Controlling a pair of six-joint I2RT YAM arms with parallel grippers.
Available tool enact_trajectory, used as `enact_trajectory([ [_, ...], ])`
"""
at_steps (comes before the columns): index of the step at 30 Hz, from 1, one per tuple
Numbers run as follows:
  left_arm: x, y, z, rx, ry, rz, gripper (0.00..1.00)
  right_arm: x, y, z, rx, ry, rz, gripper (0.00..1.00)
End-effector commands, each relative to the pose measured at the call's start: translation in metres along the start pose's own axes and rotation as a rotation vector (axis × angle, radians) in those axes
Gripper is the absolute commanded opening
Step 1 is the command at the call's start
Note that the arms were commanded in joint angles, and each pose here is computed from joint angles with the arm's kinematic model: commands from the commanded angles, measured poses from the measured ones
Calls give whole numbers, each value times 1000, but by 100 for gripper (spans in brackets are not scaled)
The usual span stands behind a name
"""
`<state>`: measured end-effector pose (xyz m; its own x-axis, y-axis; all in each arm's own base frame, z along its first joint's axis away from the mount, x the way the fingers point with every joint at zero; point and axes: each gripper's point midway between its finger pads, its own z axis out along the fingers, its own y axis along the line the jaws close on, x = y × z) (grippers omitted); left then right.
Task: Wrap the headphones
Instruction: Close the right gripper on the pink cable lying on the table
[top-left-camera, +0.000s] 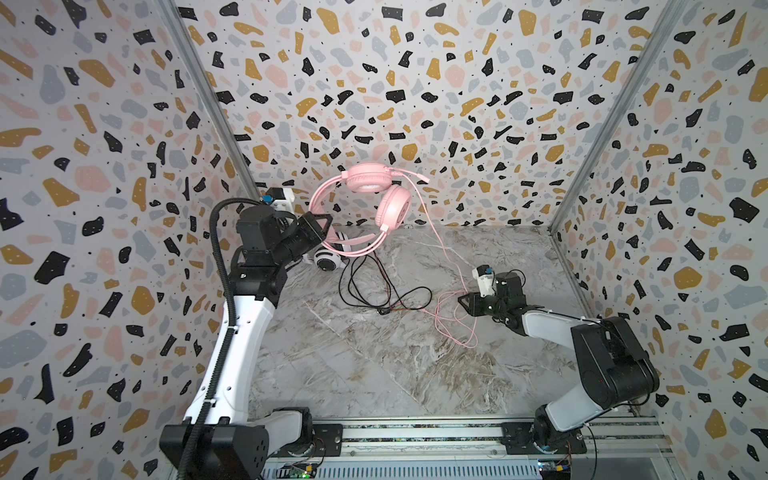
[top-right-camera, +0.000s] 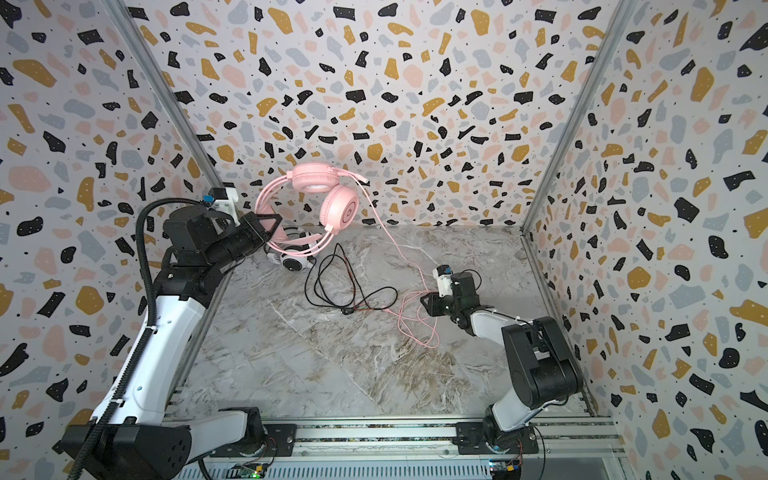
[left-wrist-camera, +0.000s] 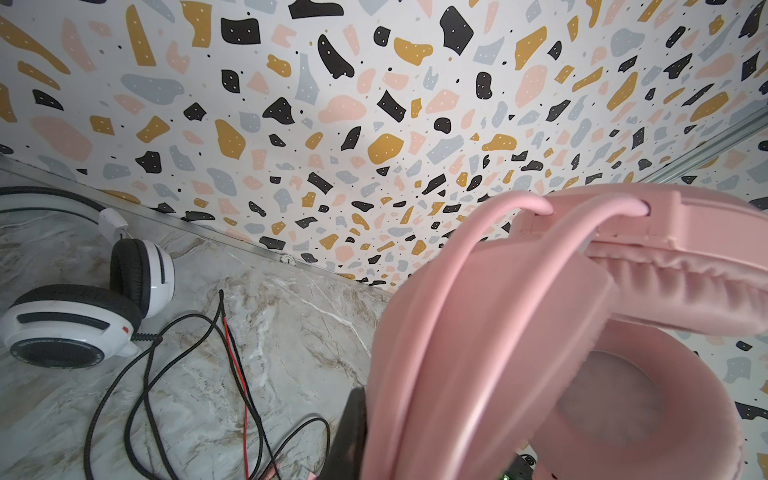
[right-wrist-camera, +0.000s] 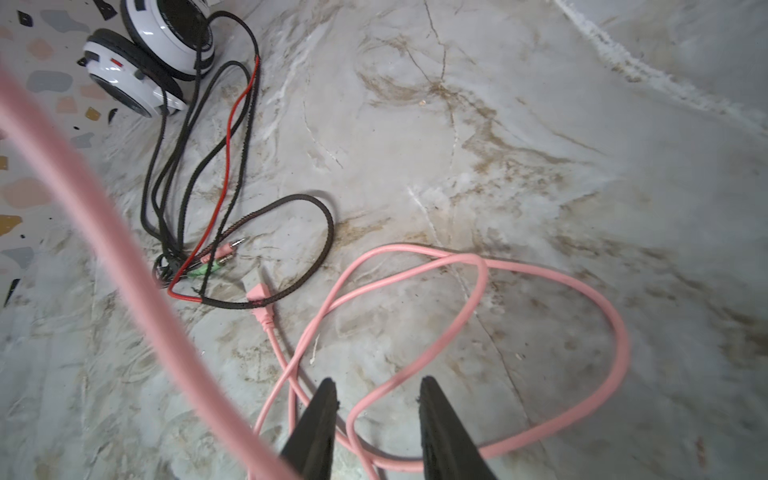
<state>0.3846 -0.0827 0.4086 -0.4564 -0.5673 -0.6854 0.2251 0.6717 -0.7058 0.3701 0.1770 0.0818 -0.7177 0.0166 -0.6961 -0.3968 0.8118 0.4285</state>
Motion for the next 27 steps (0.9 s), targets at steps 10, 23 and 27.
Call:
enact_trajectory([
  [10,-35,-36,-19,86,-122,69,0,-14,21,-6,-98,-41,2,33],
  [23,-48,-12,-19,-15,-225,13,0,-30,37,-15,43,57,-159,3],
  [27,-47,-11,-18,-33,-229,27,0,-50,59,-34,87,129,-240,3],
])
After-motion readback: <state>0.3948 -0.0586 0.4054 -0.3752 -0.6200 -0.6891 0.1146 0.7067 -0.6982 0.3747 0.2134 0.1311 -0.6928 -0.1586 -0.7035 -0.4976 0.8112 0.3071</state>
